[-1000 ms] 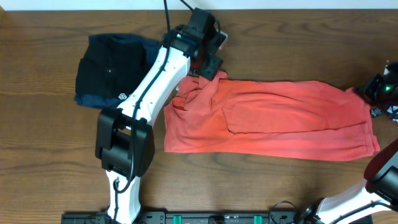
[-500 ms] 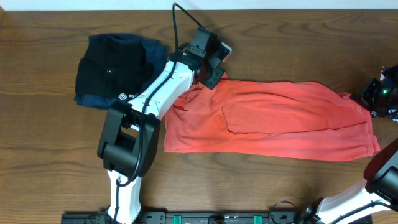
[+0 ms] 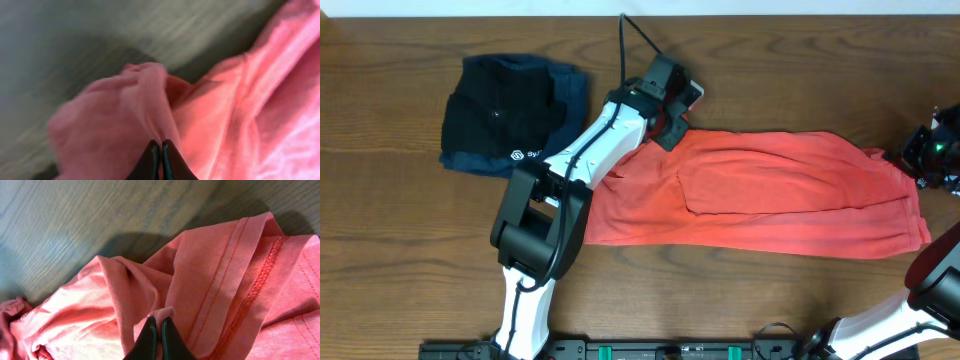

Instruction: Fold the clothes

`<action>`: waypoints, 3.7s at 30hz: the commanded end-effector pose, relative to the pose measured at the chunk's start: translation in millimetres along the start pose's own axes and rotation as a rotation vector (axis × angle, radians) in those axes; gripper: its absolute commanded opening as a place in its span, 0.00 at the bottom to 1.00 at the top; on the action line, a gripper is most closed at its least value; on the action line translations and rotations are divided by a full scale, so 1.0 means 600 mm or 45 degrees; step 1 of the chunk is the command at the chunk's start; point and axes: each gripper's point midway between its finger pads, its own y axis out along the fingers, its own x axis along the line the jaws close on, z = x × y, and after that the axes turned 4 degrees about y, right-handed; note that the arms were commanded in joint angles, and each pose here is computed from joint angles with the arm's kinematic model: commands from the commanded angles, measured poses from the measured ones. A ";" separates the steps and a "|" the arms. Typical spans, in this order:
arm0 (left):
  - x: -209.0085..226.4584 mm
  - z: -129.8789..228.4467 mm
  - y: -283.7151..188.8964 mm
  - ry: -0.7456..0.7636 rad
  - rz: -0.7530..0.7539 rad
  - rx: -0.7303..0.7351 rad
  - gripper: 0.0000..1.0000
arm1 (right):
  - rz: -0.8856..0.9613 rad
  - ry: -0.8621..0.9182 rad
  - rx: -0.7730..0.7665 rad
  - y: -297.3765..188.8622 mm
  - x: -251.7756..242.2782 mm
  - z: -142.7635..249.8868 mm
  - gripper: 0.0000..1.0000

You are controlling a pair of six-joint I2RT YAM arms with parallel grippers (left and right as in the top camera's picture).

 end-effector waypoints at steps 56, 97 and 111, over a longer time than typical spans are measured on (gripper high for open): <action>0.079 -0.011 -0.041 -0.003 -0.108 0.027 0.62 | -0.041 0.116 -0.279 -0.048 -0.068 -0.091 0.01; 0.137 -0.115 -0.112 0.011 -0.290 -0.212 0.06 | -0.057 0.134 -0.284 -0.049 -0.065 -0.094 0.01; 0.124 -0.129 -0.226 0.018 -0.310 -0.275 0.06 | -0.075 0.067 -0.434 -0.067 -0.065 -0.141 0.01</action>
